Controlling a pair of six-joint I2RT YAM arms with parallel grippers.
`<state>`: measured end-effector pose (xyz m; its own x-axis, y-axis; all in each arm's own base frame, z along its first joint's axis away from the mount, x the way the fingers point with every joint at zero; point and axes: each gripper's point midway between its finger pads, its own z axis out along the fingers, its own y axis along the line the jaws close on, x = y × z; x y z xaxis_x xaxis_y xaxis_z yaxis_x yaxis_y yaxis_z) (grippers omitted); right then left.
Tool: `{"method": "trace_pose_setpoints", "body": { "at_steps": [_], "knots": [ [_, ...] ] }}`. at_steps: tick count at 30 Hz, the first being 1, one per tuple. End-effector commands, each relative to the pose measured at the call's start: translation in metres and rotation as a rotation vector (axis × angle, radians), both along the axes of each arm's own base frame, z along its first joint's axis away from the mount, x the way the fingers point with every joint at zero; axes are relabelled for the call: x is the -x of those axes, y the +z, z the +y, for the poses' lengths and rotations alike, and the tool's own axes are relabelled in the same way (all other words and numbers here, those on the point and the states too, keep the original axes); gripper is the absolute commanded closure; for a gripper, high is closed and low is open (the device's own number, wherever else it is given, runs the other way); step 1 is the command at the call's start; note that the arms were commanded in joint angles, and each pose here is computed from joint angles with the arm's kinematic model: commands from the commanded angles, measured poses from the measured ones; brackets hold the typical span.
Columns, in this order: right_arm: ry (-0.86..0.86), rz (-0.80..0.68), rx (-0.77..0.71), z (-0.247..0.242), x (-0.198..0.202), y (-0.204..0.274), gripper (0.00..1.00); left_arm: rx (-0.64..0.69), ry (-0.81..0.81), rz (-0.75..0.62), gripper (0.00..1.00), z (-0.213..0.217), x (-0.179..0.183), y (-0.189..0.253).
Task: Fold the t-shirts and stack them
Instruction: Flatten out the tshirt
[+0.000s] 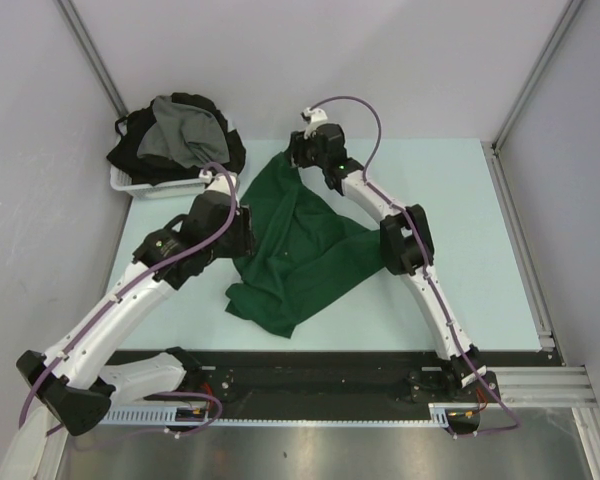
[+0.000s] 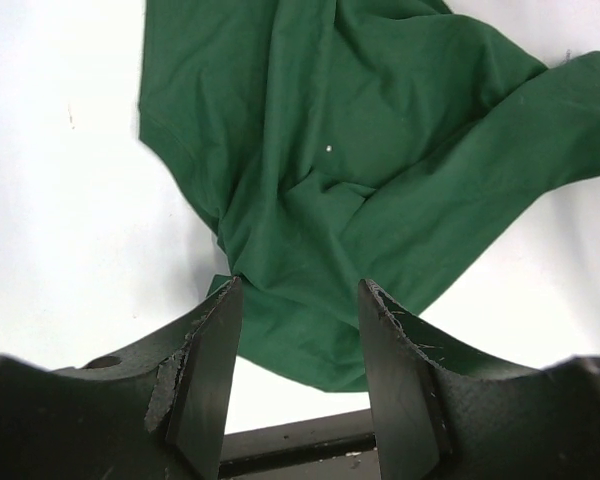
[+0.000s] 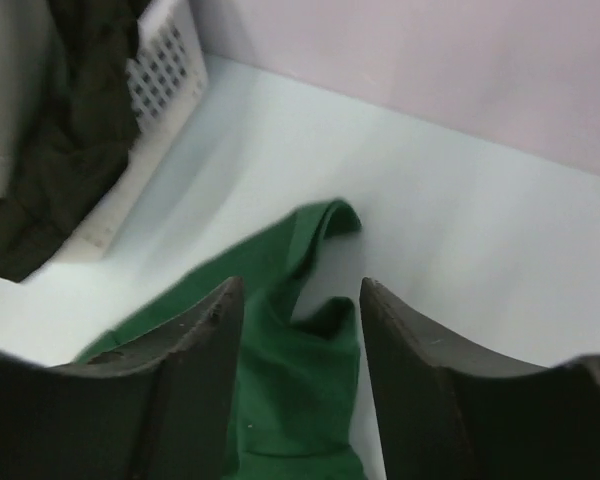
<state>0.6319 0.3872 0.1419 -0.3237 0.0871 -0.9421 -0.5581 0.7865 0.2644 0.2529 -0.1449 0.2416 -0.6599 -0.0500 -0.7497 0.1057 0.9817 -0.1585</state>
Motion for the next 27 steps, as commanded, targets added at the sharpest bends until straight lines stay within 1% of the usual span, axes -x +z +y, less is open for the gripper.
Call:
{"method": "trace_pose_setpoints", "body": {
  "at_steps": [1, 5, 6, 7, 9, 10, 12, 13, 14, 15, 16, 17, 19, 20, 21, 22, 23, 24, 26, 27],
  "knots": [
    [-0.048, -0.022, 0.02, -0.017, -0.006, 0.01, 0.42, 0.025, -0.04, -0.031, 0.45, -0.01, -0.002, 0.01],
    [-0.089, -0.036, 0.049, -0.04, -0.009, 0.024, 0.4, 0.031, -0.046, -0.042, 0.44, -0.011, -0.002, 0.013],
    [-0.098, -0.007, 0.075, -0.048, -0.006, 0.012, 0.4, 0.035, -0.048, -0.047, 0.44, -0.012, -0.003, 0.014],
    [-0.11, -0.04, 0.068, -0.055, -0.001, 0.042, 0.4, 0.033, -0.049, -0.046, 0.44, -0.012, -0.003, 0.012],
    [-0.141, -0.035, 0.096, -0.077, 0.007, 0.055, 0.4, 0.04, -0.049, -0.06, 0.44, -0.014, -0.007, 0.013],
    [-0.162, -0.016, 0.107, -0.09, 0.019, 0.064, 0.41, 0.034, -0.051, -0.06, 0.44, -0.015, -0.009, 0.011],
    [-0.214, 0.062, 0.128, -0.12, 0.034, 0.067, 0.43, 0.033, -0.059, -0.071, 0.44, -0.02, -0.014, 0.011],
    [-0.254, 0.108, 0.157, -0.137, 0.041, 0.057, 0.46, 0.033, -0.062, -0.083, 0.44, -0.021, -0.017, 0.015],
    [-0.27, 0.117, 0.162, -0.151, 0.056, 0.081, 0.47, 0.032, -0.065, -0.091, 0.44, -0.022, -0.02, 0.018],
    [-0.287, 0.13, 0.174, -0.165, 0.063, 0.085, 0.48, 0.035, -0.069, -0.102, 0.44, -0.025, -0.024, 0.02],
    [-0.343, 0.162, 0.209, -0.183, 0.073, 0.077, 0.49, 0.03, -0.078, -0.109, 0.44, -0.028, -0.028, 0.022],
    [-0.357, 0.139, 0.206, -0.194, 0.087, 0.102, 0.49, 0.028, -0.083, -0.113, 0.44, -0.03, -0.031, 0.022],
    [-0.386, 0.149, 0.212, -0.211, 0.105, 0.111, 0.45, 0.027, -0.099, -0.128, 0.44, -0.036, -0.037, 0.027],
    [-0.387, 0.201, 0.238, -0.219, 0.12, 0.095, 0.44, 0.026, -0.102, -0.133, 0.44, -0.038, -0.039, 0.029],
    [-0.389, 0.192, 0.227, -0.224, 0.133, 0.109, 0.44, 0.028, -0.106, -0.14, 0.44, -0.04, -0.042, 0.031],
    [-0.395, 0.217, 0.236, -0.23, 0.142, 0.105, 0.43, 0.025, -0.113, -0.148, 0.44, -0.042, -0.046, 0.035],
    [-0.397, 0.294, 0.267, -0.237, 0.159, 0.08, 0.43, 0.024, -0.113, -0.153, 0.44, -0.043, -0.047, 0.038],
    [-0.405, 0.304, 0.265, -0.243, 0.171, 0.082, 0.43, 0.028, -0.116, -0.162, 0.44, -0.045, -0.05, 0.041],
    [-0.41, 0.363, 0.265, -0.25, 0.191, 0.068, 0.44, 0.031, -0.118, -0.179, 0.44, -0.048, -0.054, 0.049],
    [-0.412, 0.413, 0.286, -0.254, 0.207, 0.046, 0.43, 0.034, -0.118, -0.187, 0.44, -0.048, -0.055, 0.053]
  ]
}}
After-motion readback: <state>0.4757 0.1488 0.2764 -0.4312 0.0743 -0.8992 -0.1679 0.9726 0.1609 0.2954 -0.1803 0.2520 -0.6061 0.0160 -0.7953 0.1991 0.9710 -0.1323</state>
